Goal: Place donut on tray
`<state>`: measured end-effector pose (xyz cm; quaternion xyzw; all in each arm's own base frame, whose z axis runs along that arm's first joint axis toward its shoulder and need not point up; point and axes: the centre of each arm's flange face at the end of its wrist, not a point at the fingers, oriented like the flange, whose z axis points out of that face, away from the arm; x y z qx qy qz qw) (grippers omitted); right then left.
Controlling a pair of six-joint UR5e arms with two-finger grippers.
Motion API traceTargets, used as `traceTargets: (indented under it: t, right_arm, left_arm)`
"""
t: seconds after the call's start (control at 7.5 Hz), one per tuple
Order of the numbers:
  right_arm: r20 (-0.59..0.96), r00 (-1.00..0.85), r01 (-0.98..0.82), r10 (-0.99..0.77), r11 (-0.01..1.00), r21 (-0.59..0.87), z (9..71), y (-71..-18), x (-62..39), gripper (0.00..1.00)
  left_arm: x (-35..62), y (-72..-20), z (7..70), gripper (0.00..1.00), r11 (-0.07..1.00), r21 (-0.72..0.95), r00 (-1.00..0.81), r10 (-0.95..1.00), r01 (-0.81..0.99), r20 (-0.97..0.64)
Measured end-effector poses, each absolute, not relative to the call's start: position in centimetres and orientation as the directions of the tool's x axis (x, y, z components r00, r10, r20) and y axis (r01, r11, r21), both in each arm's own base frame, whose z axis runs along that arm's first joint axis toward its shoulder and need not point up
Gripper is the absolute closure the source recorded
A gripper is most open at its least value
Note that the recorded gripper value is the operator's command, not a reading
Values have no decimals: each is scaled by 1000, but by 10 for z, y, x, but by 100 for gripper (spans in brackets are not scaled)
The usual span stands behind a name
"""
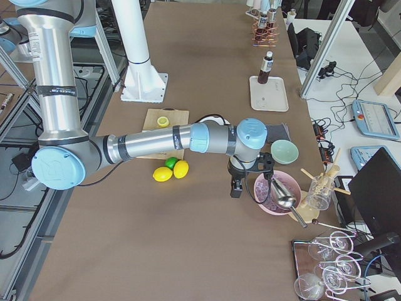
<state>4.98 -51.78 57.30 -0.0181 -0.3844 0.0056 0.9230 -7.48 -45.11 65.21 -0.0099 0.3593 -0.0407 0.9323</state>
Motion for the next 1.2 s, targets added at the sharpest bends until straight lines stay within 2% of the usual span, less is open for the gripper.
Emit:
traceTargets:
  t: [1.2]
  right_arm:
    - [712, 702, 2, 21, 1000, -31, 570, -517, 50, 0]
  left_arm:
    - [-73, -456, 644, 2, 997, -39, 736, -80, 73, -673]
